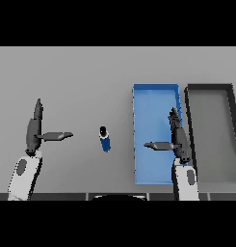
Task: Pick up the blue pipe and place it into the blue bin.
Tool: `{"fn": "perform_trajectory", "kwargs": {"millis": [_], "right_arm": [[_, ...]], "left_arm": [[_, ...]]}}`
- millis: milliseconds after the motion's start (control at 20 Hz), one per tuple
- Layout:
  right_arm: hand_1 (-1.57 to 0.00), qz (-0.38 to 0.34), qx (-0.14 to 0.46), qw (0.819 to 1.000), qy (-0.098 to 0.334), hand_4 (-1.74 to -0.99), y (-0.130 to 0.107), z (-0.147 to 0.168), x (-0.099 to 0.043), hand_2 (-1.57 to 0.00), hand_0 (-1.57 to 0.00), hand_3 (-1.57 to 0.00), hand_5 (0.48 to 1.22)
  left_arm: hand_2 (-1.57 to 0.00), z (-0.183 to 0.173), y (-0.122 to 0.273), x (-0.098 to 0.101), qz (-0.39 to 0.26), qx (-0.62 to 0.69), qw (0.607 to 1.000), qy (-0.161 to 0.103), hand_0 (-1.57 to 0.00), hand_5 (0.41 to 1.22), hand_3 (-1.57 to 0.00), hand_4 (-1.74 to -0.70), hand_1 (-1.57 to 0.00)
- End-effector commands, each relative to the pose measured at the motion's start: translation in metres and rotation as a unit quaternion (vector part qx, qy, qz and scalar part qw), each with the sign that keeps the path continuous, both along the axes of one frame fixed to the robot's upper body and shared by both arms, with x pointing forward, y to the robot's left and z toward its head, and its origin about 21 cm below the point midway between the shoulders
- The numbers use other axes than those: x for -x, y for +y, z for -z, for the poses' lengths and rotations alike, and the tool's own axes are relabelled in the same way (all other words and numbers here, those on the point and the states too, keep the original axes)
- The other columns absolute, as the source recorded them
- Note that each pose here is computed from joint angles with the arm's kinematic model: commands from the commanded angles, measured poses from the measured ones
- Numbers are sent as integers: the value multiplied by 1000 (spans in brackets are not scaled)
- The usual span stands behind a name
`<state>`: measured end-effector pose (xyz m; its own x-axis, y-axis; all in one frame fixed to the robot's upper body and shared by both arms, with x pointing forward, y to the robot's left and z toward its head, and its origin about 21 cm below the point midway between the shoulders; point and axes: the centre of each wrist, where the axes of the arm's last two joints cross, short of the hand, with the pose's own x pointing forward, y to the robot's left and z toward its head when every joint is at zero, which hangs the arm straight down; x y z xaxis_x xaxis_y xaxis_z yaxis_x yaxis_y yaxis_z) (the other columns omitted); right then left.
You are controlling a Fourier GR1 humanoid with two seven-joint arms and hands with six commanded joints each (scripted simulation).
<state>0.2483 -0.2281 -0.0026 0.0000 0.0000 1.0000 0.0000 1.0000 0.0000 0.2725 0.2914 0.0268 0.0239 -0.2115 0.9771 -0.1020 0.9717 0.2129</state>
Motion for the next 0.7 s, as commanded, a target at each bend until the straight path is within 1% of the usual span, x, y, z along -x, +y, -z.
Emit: {"fn": "perform_trajectory", "kwargs": {"millis": [0, 200, 250, 300, 350, 400, 450, 500, 550, 650], "right_arm": [[1, 0, 0, 1000, 0, -1225, 0, 0, 0, 1, 1, 1, 617], [1, 0, 0, 1000, 1, -1225, 0, 0, -2, 1, 1, 1, 617], [1, -1, 1, 1000, 8, -1225, 3, 0, -6, 1, 1, 1, 617], [1, -31, 46, 998, -25, -1225, -2, -3, 1, 1, 1, 1, 617], [1, -49, 76, 995, -38, -1224, -6, -7, 7, 1, 1, 1, 618], [1, -62, 91, 993, -50, -1225, -6, -9, 13, 1, 1, 1, 618], [1, -68, 100, 992, -48, -1225, -5, -11, 16, 1, 1, 1, 620], [1, -68, 111, 991, -44, -1223, -7, -11, 18, 1, 1, 1, 620], [1, -71, 119, 990, -41, -1215, -4, -9, 22, 1, 1, 1, 618], [1, -66, 132, 988, -39, -1196, -4, -12, 21, 1, 1, 1, 609]], "left_arm": [[1, 0, 0, 0, 0, 0, 1000, -2, 1, 591, 1, -1074, 1], [1, 0, 0, -2, 0, 0, 1000, -3, 1, 591, 1, -1074, 1], [1, 0, 2, -3, -1, -1, 1000, -3, 1, 591, 1, -1074, 1], [1, -6, 9, 0, 86, -35, 996, -2, 1, 591, 1, -1074, 1], [1, -12, 19, -1, 134, -57, 989, 5, 1, 590, 1, -1073, 1], [1, -16, 27, -2, 162, -66, 985, 11, 1, 589, 1, -1074, 1], [1, -18, 27, -1, 181, -70, 981, 11, 1, 587, 1, -1076, 1], [1, -20, 32, 0, 192, -74, 978, 14, 1, 588, 1, -1077, 1], [1, -17, 32, 3, 201, -73, 977, 18, 1, 591, 1, -1078, 1], [1, -19, 34, 5, 206, -75, 975, 20, 1, 600, 1, -1080, 1]]}}
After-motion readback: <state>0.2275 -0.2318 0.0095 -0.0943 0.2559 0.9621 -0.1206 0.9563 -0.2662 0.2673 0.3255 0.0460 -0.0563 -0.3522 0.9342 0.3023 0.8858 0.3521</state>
